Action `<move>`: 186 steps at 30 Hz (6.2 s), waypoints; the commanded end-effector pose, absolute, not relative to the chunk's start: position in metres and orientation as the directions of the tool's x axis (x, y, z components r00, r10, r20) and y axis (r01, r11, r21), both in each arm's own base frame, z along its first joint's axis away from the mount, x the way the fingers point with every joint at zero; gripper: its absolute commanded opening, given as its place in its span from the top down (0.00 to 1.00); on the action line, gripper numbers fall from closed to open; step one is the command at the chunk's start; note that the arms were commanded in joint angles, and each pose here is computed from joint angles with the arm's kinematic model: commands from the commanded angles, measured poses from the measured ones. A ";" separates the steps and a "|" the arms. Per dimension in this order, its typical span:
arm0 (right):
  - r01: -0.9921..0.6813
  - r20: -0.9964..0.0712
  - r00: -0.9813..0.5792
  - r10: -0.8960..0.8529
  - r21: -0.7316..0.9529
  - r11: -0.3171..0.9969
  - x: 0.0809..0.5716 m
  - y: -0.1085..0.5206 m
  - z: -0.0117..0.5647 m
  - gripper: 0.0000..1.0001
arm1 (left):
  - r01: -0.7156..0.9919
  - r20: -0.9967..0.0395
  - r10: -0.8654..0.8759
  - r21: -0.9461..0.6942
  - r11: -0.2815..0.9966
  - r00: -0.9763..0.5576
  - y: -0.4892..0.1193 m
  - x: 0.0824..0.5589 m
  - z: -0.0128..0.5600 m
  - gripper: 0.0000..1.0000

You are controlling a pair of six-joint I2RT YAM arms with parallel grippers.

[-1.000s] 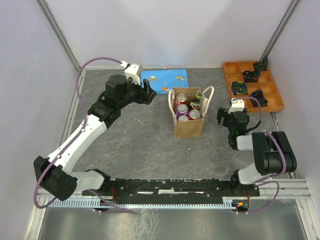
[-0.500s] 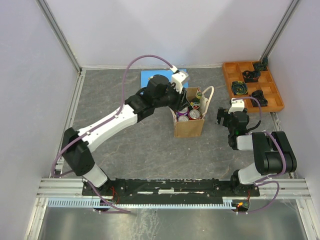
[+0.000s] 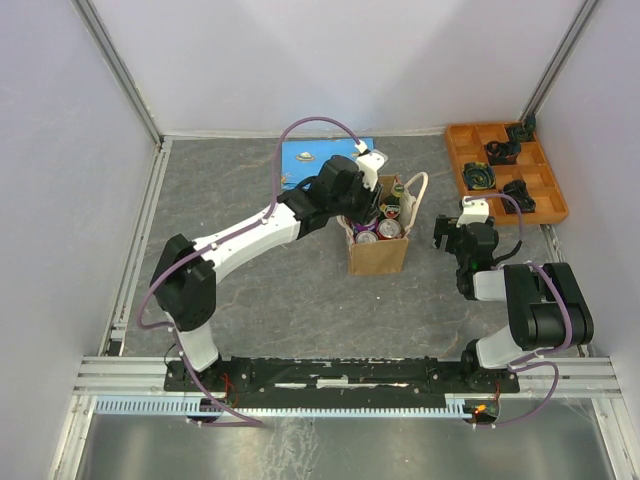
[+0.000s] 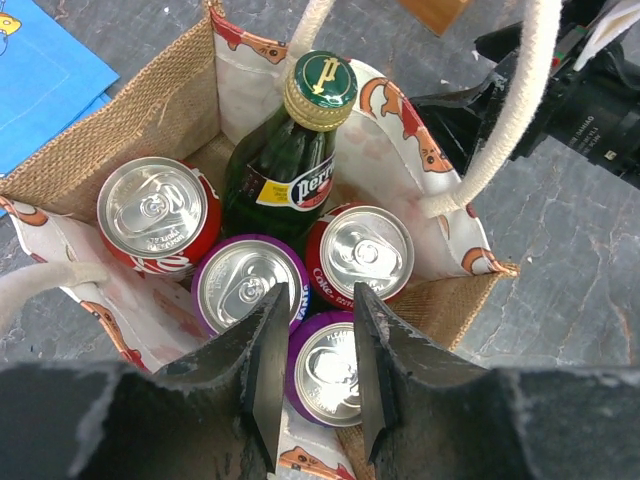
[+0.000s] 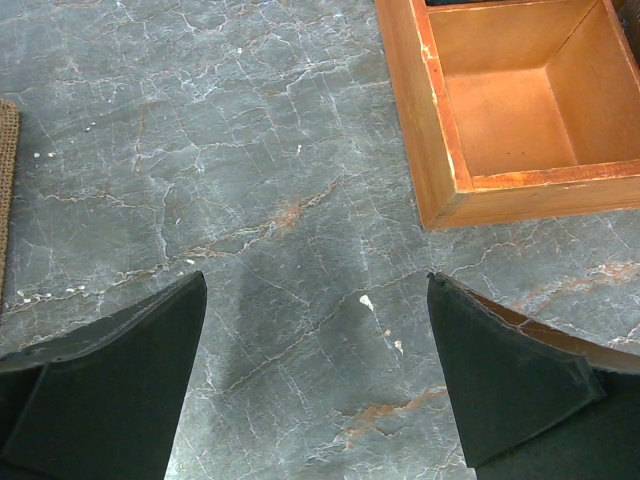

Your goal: Take the beverage out of the canvas bag

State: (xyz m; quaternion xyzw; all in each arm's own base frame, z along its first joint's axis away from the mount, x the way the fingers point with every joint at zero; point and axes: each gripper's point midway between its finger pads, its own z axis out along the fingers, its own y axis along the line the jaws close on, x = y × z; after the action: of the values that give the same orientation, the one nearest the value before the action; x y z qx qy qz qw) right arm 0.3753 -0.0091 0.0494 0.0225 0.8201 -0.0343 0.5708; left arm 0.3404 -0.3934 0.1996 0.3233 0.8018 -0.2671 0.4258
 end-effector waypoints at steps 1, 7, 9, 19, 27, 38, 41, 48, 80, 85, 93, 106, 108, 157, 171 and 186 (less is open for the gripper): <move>0.072 -0.960 -0.282 -0.003 -0.025 0.997 0.388 -0.009 0.069 0.01 | 0.768 -0.889 0.287 -0.104 0.631 -0.356 -0.406 0.348 0.214 0.58; 0.073 -0.959 -0.283 -0.003 -0.025 0.997 0.388 -0.009 0.069 0.01 | 0.814 -0.884 0.322 -0.105 0.571 -0.339 -0.422 0.337 0.202 0.25; 0.073 -0.959 -0.283 -0.004 -0.025 0.997 0.388 -0.009 0.069 0.01 | 0.824 -0.878 0.342 -0.098 0.558 -0.336 -0.427 0.334 0.195 0.15; 0.072 -0.959 -0.282 -0.004 -0.025 0.997 0.388 -0.009 0.069 0.01 | 0.832 -0.864 0.406 -0.027 0.554 -0.298 -0.443 0.330 0.184 0.14; 0.072 -0.959 -0.282 -0.003 -0.025 0.997 0.388 -0.009 0.069 0.01 | 0.822 -0.841 0.452 0.016 0.569 -0.297 -0.445 0.332 0.174 0.14; 0.072 -0.960 -0.282 -0.004 -0.026 0.997 0.388 -0.009 0.069 0.01 | 0.814 -0.786 0.527 0.052 0.578 -0.324 -0.444 0.340 0.140 0.17; 0.071 -0.959 -0.283 -0.006 -0.027 0.997 0.388 -0.009 0.069 0.01 | 0.810 -0.781 0.531 0.056 0.584 -0.328 -0.442 0.341 0.139 0.20; 0.072 -0.959 -0.282 -0.004 -0.025 0.997 0.388 -0.009 0.069 0.01 | 0.811 -0.748 0.559 0.048 0.583 -0.358 -0.438 0.337 0.122 0.27; 0.072 -0.959 -0.282 -0.003 -0.025 0.997 0.388 -0.009 0.069 0.01 | 0.811 -0.579 0.641 -0.064 0.581 -0.505 -0.417 0.300 0.049 0.22; 0.073 -0.959 -0.282 -0.004 -0.025 0.997 0.388 -0.009 0.069 0.01 | 0.807 -0.564 0.647 -0.060 0.587 -0.513 -0.413 0.299 0.041 0.15; 0.073 -0.959 -0.283 -0.004 -0.026 0.997 0.388 -0.009 0.069 0.01 | 0.808 -0.606 0.620 -0.064 0.586 -0.498 -0.421 0.303 0.054 0.45; 0.071 -0.959 -0.282 -0.005 -0.026 0.997 0.388 -0.009 0.069 0.01 | 0.795 -0.777 0.502 0.003 0.607 -0.380 -0.427 0.323 0.162 0.97; 0.071 -0.960 -0.281 -0.005 -0.026 0.997 0.388 -0.009 0.069 0.01 | 0.786 -0.809 0.471 0.019 0.618 -0.351 -0.426 0.327 0.189 0.97; 0.072 -0.960 -0.281 -0.005 -0.026 0.997 0.388 -0.009 0.069 0.01 | 0.122 -0.968 -0.053 -0.085 0.989 -0.245 -0.153 0.419 0.287 0.97; 0.072 -0.959 -0.283 -0.004 -0.026 0.997 0.388 -0.009 0.068 0.01 | 0.135 -0.928 -0.122 -0.180 0.974 -0.352 -0.173 0.442 0.206 0.97; 0.072 -0.959 -0.283 -0.005 -0.026 0.997 0.388 -0.009 0.069 0.01 | 0.171 -0.883 -0.086 -0.184 0.968 -0.462 -0.191 0.452 0.156 0.95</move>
State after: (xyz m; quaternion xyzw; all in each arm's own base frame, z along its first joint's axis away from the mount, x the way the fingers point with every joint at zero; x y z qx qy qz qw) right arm 0.3753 -0.0091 0.0494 0.0225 0.8201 -0.0343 0.5708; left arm 0.4175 -0.1702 0.1001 0.0528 0.8926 -0.0721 0.4418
